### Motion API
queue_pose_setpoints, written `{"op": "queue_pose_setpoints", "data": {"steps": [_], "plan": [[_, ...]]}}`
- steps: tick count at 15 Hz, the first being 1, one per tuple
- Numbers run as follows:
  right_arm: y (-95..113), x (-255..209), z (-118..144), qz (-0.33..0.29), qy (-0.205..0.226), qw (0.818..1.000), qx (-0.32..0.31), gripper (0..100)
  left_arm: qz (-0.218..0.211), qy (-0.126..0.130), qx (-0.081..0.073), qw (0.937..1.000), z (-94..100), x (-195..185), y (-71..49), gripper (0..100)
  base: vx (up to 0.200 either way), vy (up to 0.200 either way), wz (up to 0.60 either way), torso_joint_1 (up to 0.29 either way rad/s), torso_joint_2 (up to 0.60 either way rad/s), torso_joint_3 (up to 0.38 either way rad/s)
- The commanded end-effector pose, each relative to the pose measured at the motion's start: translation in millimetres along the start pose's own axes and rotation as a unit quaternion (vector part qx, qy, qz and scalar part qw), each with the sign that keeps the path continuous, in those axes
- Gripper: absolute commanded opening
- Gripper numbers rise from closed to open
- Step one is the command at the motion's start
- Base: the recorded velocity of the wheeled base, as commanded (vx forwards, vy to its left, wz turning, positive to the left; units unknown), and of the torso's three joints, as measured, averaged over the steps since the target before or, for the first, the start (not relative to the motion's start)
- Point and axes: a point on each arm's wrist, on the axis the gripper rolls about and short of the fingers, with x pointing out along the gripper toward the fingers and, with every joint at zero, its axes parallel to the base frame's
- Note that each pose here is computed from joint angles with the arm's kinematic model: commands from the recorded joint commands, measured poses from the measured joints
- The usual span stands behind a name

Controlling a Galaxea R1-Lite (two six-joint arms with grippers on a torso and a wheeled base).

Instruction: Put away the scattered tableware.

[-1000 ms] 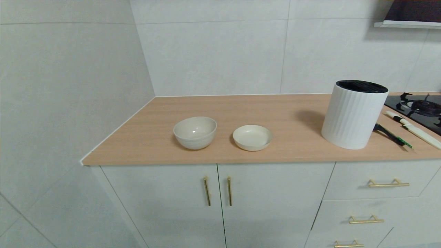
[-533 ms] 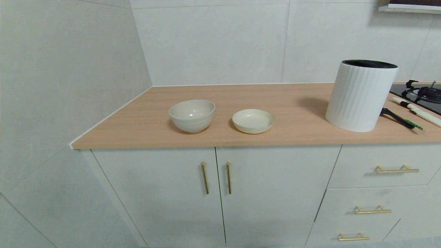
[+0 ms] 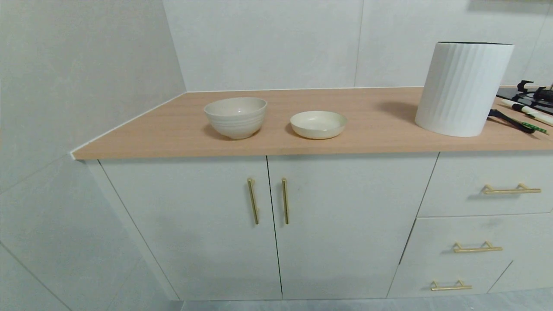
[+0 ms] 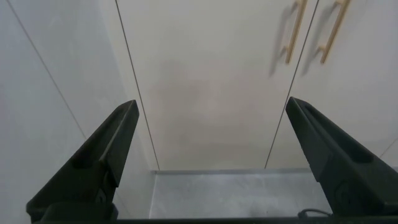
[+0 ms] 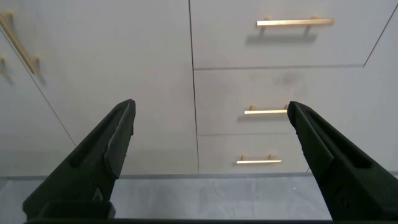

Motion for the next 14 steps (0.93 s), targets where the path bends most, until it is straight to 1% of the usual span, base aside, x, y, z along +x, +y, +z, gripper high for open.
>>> {"op": "queue_pose_setpoints", "data": {"steps": [1,3,5,12,14], "plan": [[0.0,0.0,0.0,0.000,0.000,1.000,0.000,100,0.000,-0.001,0.000,1.0000,0.4,-0.1,0.0,100,0.000,0.000,0.00,-0.119,0.43,0.320],[0.0,0.0,0.0,0.000,0.000,1.000,0.000,100,0.000,0.000,0.000,1.0000,0.0,0.0,0.0,100,0.000,0.000,0.00,-0.093,0.44,0.342],[0.0,0.0,0.0,0.000,0.000,1.000,0.000,100,0.000,0.000,0.000,1.0000,0.0,0.0,0.0,100,0.000,0.000,0.00,-0.041,0.23,0.175],[0.0,0.0,0.0,0.000,0.000,1.000,0.000,100,0.000,0.000,-0.001,1.0000,0.0,0.0,0.0,100,0.000,0.000,0.00,-0.003,0.02,0.012],[0.0,0.0,0.1,0.000,-0.001,1.000,0.000,100,0.000,0.000,-0.001,1.0000,0.0,0.0,0.0,100,0.000,0.200,0.00,-0.005,0.01,0.007]]}}
